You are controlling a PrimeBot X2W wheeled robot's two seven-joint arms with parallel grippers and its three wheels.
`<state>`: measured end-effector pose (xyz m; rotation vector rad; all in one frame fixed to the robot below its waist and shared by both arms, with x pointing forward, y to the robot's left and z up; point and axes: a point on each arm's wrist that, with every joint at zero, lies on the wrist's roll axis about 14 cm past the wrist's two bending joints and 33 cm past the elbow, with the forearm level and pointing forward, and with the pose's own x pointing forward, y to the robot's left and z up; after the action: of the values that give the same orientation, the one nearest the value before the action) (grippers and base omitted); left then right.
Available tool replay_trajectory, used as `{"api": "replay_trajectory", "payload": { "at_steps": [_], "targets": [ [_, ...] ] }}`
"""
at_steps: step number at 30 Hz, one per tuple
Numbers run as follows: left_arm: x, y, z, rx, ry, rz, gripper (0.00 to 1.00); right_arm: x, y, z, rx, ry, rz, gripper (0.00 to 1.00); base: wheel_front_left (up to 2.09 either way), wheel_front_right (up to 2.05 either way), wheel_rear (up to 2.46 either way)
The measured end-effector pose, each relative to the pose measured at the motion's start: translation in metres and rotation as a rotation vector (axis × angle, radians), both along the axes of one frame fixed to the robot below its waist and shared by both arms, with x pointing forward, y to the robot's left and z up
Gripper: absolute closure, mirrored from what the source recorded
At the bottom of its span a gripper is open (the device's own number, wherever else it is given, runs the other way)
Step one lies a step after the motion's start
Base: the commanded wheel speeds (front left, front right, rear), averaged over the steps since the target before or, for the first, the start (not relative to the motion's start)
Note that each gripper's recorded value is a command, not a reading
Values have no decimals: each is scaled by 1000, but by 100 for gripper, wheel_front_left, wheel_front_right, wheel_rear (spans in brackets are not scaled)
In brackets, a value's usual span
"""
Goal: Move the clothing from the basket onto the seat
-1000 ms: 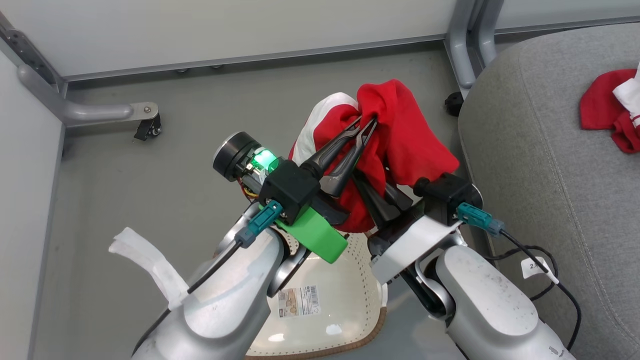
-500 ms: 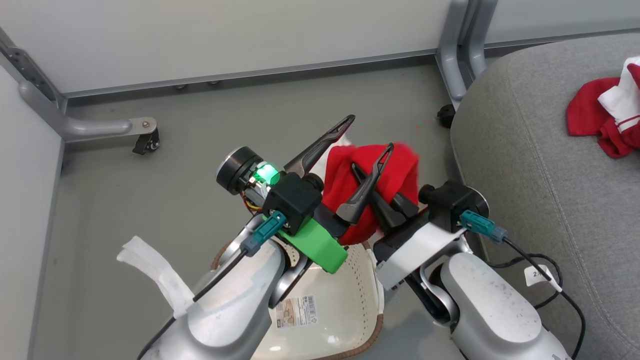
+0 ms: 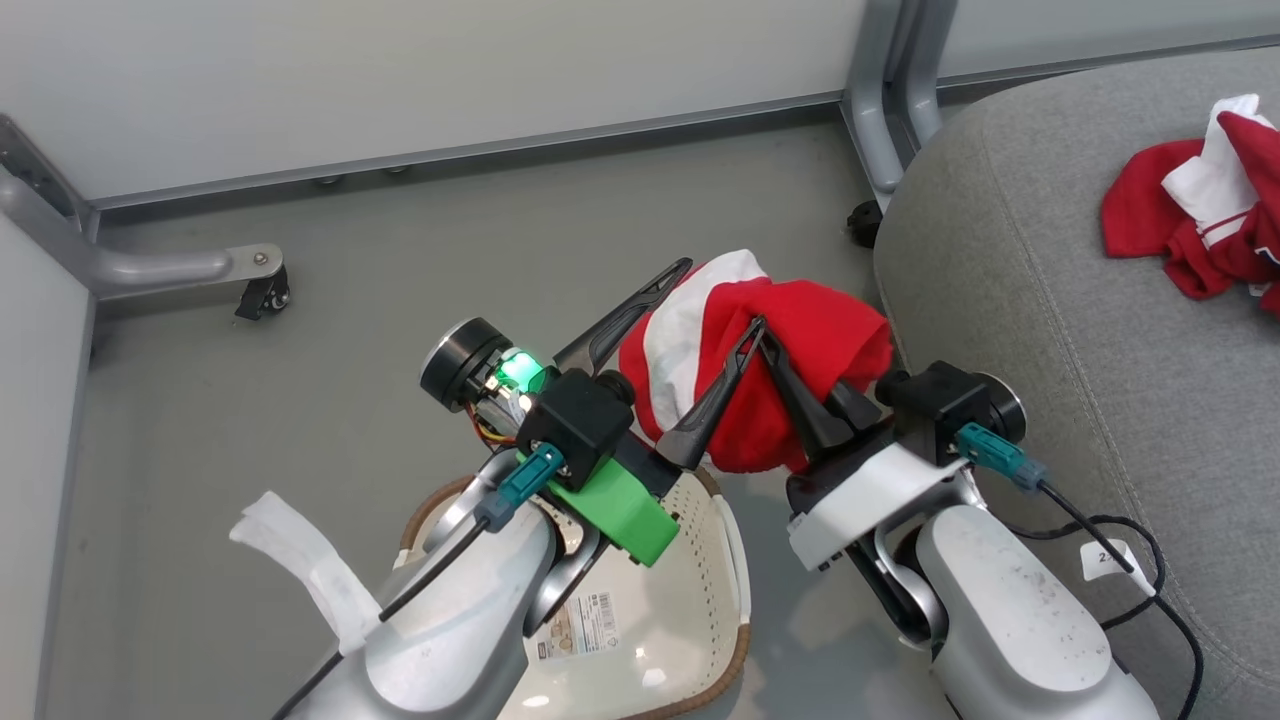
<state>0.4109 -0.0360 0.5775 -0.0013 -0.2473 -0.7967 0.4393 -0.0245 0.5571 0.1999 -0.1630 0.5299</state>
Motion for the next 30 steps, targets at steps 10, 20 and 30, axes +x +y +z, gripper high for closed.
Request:
{"api": "replay_trajectory", "payload": {
  "at_steps": [10,20,30],
  "targets": [
    [0,-16,-14,23,19,-60,0,5,-56,-8,-48,0,-167,100,0,0,0],
    [-4,-46,-25,25,34,-161,0,-6,-125,-15,-75,16,-361,100,0,0,0],
    [-10,-77,-37,22,56,-263,0,-32,-189,-32,-104,70,-549,100,0,0,0]
  ]
}}
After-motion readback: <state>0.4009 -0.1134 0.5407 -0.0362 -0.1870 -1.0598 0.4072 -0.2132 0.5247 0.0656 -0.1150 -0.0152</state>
